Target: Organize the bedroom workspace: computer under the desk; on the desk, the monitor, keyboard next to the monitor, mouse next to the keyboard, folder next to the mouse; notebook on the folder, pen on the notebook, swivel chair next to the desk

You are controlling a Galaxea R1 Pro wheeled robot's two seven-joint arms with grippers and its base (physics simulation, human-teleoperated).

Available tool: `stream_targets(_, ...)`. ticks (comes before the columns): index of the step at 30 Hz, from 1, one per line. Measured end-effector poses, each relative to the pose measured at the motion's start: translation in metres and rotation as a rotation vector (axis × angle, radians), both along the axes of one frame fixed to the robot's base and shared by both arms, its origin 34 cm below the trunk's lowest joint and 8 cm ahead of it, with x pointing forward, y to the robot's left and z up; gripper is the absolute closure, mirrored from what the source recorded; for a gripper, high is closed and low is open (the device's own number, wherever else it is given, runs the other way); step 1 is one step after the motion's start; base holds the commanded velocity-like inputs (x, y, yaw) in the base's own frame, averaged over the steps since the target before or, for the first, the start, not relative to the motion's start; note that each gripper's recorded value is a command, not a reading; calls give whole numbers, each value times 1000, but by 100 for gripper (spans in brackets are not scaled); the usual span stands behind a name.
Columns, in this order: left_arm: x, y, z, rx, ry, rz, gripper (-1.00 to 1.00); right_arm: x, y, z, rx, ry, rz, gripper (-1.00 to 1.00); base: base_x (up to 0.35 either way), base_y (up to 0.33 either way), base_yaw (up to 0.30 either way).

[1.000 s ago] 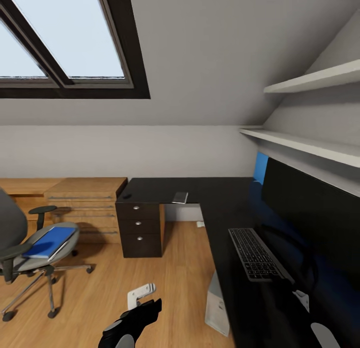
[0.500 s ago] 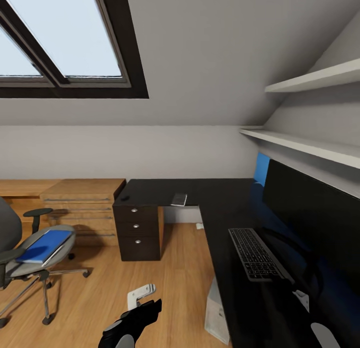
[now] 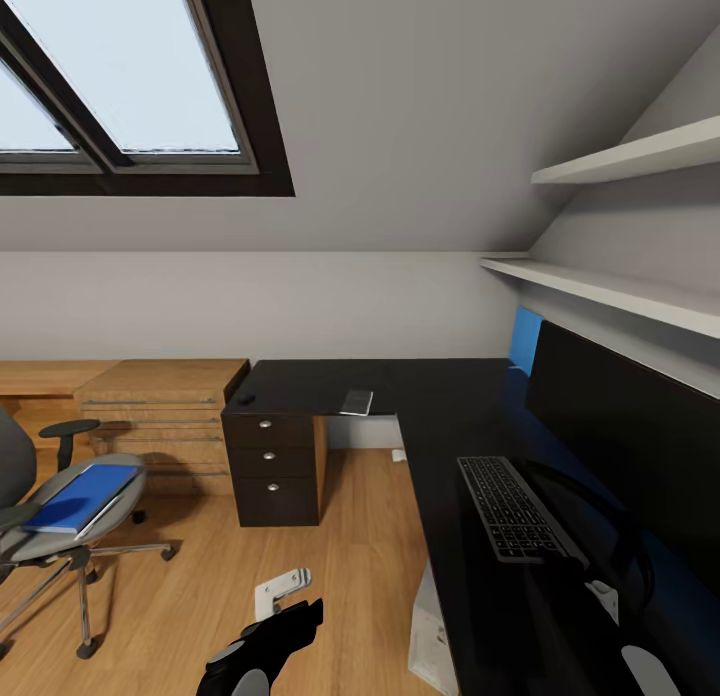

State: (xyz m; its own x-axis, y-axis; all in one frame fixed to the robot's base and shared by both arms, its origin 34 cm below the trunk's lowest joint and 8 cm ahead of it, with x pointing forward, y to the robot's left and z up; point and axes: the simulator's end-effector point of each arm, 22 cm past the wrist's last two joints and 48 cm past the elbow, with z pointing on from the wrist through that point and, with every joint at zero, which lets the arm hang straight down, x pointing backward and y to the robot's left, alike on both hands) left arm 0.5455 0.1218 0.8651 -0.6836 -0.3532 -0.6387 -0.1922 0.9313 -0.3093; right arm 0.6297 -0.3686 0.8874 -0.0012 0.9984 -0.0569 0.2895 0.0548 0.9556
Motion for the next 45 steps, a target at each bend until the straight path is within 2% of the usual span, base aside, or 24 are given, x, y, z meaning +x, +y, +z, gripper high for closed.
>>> stream_targets(7, 0, 0, 0, 0, 0, 0, -100, 0, -1, 0, -3, -1, -6, 100, 1, 0, 0)
stream_targets(15, 0, 0, 0, -1, 0, 0, -100, 0, -11, 1, -19, -1, -47, 100, 0, 0, 0)
stream_targets(30, 0, 0, 0, -1, 1, 0, -100, 0, -10, 0, -20, 0, -45, 100, 0, 0, 0)
stream_targets(31, 0, 0, 0, -1, 1, 0, -100, 0, -10, 0, -20, 1, -45, -100, 0, 0, 0)
stream_targets(45, 0, 0, 0, -1, 1, 0, -100, 0, -10, -1, -19, 5, -46, -100, 0, -23, 0)
